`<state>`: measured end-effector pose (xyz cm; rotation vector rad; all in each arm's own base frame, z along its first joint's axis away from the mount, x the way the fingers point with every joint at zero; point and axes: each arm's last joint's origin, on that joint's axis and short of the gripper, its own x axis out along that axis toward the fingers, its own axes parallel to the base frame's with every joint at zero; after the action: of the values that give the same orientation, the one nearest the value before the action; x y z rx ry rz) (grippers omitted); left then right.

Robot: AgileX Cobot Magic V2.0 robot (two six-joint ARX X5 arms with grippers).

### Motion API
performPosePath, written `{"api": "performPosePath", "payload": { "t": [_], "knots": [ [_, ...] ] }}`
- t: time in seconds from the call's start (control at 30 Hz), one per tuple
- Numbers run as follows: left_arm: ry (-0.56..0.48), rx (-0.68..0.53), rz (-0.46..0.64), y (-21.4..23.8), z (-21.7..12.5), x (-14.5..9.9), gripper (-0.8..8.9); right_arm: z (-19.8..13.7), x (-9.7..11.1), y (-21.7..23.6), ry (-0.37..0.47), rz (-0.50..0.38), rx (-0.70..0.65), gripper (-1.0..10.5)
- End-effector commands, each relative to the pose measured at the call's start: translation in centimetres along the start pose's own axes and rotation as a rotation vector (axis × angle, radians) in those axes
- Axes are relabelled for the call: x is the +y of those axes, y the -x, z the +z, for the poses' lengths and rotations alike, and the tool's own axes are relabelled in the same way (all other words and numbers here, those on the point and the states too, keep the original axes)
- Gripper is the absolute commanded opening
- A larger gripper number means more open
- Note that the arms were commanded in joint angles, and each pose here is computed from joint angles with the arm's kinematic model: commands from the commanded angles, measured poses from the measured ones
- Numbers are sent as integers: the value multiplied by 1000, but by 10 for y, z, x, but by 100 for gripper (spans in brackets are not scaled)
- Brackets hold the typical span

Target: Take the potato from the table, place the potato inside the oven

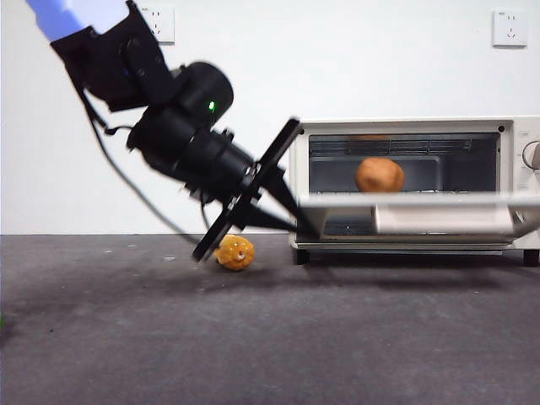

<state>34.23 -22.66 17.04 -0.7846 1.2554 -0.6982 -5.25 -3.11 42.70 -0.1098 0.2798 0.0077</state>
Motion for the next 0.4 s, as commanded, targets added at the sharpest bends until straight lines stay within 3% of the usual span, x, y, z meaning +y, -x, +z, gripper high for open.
{"api": "performPosePath", "payload": {
  "t": [0.03,0.4],
  "knots": [
    [-52,-2,-66,-1,6,-18,-8,-1,-1,1,-11,1,0,62],
    [-128,-151,-98,17,34,-66,-8,-1,-1,1,-12,1,-1,62]
  ]
}}
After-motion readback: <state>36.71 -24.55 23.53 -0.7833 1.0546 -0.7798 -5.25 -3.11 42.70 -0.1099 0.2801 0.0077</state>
